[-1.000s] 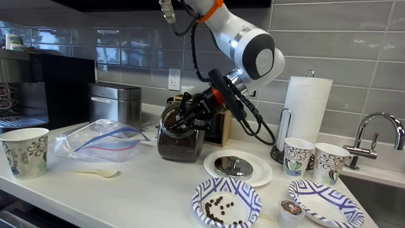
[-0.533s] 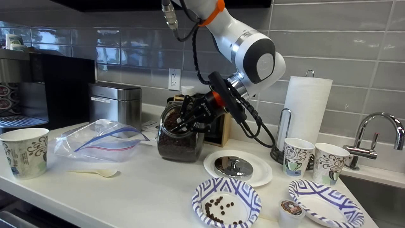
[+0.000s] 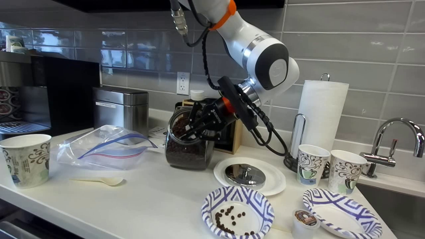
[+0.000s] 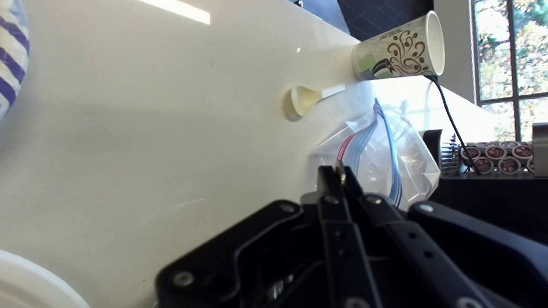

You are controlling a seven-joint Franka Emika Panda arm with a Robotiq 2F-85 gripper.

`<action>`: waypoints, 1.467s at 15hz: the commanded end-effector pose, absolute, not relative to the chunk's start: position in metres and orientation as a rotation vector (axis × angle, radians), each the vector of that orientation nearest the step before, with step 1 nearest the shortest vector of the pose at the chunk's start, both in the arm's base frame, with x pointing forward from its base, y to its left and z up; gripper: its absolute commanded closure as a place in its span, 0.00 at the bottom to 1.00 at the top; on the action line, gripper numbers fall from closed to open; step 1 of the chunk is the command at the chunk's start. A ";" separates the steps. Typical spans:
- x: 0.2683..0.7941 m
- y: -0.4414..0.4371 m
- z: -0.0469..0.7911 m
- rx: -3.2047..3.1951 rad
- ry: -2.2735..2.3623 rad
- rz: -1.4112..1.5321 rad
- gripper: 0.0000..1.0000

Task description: Scoop up the contents in the jug and put them in the bowl

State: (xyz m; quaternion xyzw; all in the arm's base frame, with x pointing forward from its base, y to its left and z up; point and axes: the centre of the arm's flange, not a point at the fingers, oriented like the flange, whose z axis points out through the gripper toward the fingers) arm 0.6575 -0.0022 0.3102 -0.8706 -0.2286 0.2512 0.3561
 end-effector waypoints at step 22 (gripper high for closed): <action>0.640 -0.015 0.335 -2.329 -0.643 0.743 0.00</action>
